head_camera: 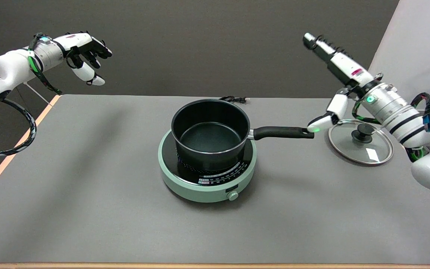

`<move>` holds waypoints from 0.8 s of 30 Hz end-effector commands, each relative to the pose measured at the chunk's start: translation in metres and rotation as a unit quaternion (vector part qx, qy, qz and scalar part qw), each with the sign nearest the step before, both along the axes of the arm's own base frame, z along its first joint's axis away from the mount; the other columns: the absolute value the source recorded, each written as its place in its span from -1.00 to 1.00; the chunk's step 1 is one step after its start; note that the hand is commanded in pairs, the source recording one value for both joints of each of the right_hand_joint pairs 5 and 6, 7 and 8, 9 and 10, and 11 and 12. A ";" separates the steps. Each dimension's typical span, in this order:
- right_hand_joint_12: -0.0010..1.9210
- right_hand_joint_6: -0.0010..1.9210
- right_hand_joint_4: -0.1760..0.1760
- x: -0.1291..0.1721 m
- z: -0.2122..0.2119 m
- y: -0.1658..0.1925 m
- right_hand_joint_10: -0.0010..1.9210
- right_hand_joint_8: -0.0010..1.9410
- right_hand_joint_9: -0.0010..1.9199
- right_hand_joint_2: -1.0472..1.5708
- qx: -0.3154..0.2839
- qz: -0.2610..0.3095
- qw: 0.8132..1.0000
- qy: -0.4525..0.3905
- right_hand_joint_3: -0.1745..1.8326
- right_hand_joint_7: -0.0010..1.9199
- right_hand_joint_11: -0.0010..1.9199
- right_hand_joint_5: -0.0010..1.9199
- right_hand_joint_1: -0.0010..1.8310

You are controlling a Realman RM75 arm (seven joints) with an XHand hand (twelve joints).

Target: Pick up the pot.

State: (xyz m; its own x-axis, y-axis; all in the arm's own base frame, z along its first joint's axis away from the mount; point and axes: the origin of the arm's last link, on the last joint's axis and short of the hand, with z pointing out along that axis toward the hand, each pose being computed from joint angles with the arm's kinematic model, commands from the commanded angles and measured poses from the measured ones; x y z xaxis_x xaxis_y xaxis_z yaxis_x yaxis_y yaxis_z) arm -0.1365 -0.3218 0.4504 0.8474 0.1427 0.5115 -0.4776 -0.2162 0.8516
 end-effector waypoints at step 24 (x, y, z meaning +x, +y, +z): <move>-1.00 -1.00 -1.00 0.114 -0.026 0.072 -1.00 -1.00 -1.00 0.19 0.187 0.157 0.922 -0.299 -0.32 -1.00 -1.00 -1.00 0.13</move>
